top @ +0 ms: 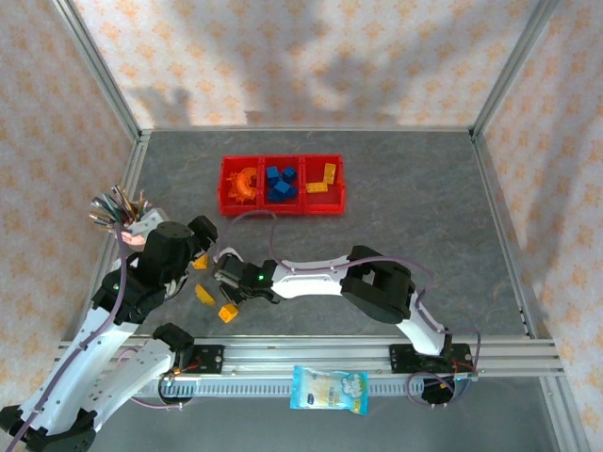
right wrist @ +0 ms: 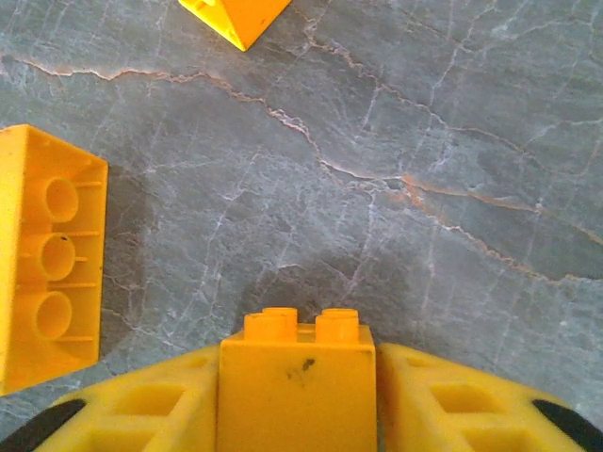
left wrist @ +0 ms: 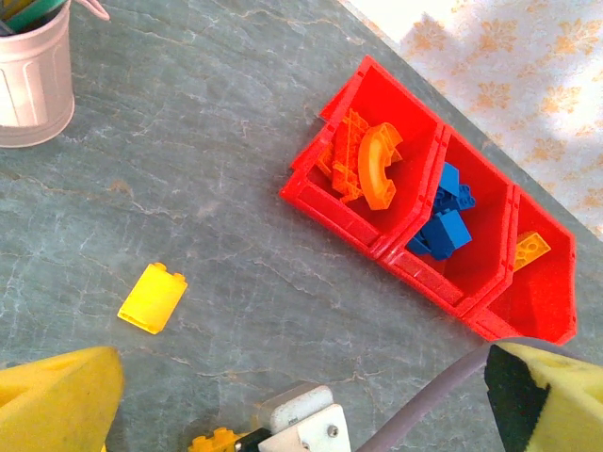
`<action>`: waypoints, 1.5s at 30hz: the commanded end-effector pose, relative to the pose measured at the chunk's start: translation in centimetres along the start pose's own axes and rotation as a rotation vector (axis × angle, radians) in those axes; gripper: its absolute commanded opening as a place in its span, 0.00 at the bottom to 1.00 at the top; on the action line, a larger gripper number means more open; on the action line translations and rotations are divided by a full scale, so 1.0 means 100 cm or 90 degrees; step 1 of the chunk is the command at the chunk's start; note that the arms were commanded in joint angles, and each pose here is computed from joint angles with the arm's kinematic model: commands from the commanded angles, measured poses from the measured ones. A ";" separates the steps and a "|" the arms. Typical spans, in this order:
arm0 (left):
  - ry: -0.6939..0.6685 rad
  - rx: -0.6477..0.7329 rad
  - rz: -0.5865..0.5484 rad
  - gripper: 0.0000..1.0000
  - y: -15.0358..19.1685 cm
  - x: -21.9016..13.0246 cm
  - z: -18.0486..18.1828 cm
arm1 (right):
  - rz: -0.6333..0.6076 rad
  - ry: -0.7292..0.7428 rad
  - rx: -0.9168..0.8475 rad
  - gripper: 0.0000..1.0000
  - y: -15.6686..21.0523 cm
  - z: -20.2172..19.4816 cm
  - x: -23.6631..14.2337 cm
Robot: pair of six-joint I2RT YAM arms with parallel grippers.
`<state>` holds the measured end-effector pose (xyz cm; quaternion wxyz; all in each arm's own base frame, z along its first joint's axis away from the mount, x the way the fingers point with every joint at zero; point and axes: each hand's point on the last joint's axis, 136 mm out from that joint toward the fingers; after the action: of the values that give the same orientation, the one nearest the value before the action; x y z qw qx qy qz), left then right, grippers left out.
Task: Sort the legos into containers by color
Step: Pick up the lego from the bottom-left of the table, then place the lego in the container.
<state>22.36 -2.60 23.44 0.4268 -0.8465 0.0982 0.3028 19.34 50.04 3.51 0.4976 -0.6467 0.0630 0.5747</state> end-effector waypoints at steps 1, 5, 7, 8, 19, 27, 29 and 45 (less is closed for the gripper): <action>-0.001 0.008 0.000 0.99 0.001 0.002 0.001 | -0.026 0.011 0.003 0.36 -0.013 -0.002 -0.015; 0.020 0.015 -0.003 1.00 -0.002 0.001 -0.008 | -0.043 0.008 0.034 0.32 -0.023 -0.015 -0.034; 0.028 0.024 0.000 0.99 -0.003 0.003 -0.014 | -0.055 0.009 0.060 0.32 -0.030 -0.028 -0.046; 0.031 0.029 0.003 1.00 -0.003 0.004 -0.016 | -0.061 0.011 0.072 0.32 -0.033 -0.035 -0.052; 0.126 0.075 0.068 0.99 0.015 0.030 -0.067 | -0.129 0.116 0.213 0.32 -0.078 -0.168 -0.103; 0.162 0.101 0.108 0.99 0.030 0.058 -0.096 | -0.184 0.219 0.294 0.32 -0.113 -0.283 -0.118; 0.163 0.108 0.117 0.99 0.033 0.065 -0.102 | -0.192 0.232 0.308 0.32 -0.122 -0.307 -0.115; 0.148 0.120 0.101 0.99 0.024 0.077 -0.113 | -0.193 0.313 0.317 0.55 -0.166 -0.382 -0.087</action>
<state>31.74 -12.56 20.25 0.4564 -0.8150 0.2590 0.2458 52.94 27.07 11.90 0.6904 -0.6175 0.2256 0.3018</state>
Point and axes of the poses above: each hand's point on the last joint's axis, 136 mm out from that joint toward the fingers, its own x axis out along the fingers, its own z axis along the line the jaws close on, y = z × x, and after that the axes turned 2 degrees about x, right-handed
